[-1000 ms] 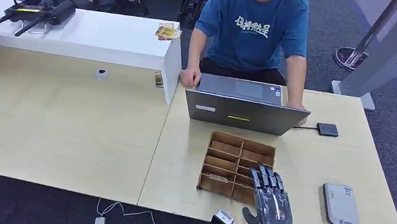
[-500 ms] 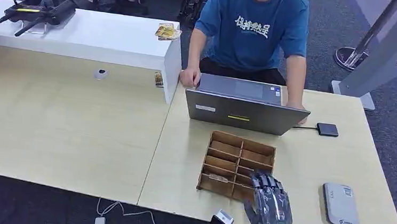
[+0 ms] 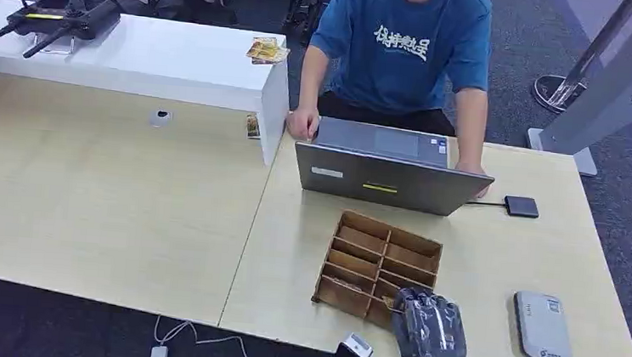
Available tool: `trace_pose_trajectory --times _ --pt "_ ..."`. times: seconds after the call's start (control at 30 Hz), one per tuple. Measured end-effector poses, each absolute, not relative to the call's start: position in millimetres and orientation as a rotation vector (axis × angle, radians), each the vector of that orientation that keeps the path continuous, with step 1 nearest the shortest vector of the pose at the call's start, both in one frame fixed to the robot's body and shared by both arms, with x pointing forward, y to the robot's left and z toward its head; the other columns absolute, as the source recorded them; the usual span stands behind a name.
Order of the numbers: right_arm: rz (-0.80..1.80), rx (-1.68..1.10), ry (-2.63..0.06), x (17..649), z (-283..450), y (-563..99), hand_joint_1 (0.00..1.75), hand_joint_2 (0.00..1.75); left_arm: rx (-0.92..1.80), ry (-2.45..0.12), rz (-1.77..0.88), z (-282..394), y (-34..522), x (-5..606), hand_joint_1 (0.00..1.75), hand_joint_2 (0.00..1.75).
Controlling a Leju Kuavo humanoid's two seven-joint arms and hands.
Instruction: Pass the card to the sensor for recognition and then transmit it.
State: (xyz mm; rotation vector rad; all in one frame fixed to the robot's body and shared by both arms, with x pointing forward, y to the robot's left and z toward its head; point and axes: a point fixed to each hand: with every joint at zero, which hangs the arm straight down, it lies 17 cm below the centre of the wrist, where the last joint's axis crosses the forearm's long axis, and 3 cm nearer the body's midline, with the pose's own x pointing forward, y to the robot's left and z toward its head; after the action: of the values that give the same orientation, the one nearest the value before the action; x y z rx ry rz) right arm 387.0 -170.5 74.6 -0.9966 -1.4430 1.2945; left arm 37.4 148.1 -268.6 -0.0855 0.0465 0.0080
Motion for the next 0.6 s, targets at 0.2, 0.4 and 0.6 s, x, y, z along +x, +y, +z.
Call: trace_pose_trajectory --times 0.2,0.4,0.6 --pt "1.292 -0.997 -1.446 386.6 75.1 -170.4 1.64 1.75 -0.085 0.047 0.010 -268.6 148.1 37.4 0.00 0.00" --pt "1.258 -0.996 -1.495 382.6 83.4 -167.3 1.75 1.75 -0.086 0.041 0.011 -268.6 148.1 38.4 0.00 0.00" --pt "1.224 -1.000 -1.545 377.5 92.7 -164.6 1.75 1.75 -0.084 0.039 0.012 -268.7 148.1 38.6 0.00 0.00"
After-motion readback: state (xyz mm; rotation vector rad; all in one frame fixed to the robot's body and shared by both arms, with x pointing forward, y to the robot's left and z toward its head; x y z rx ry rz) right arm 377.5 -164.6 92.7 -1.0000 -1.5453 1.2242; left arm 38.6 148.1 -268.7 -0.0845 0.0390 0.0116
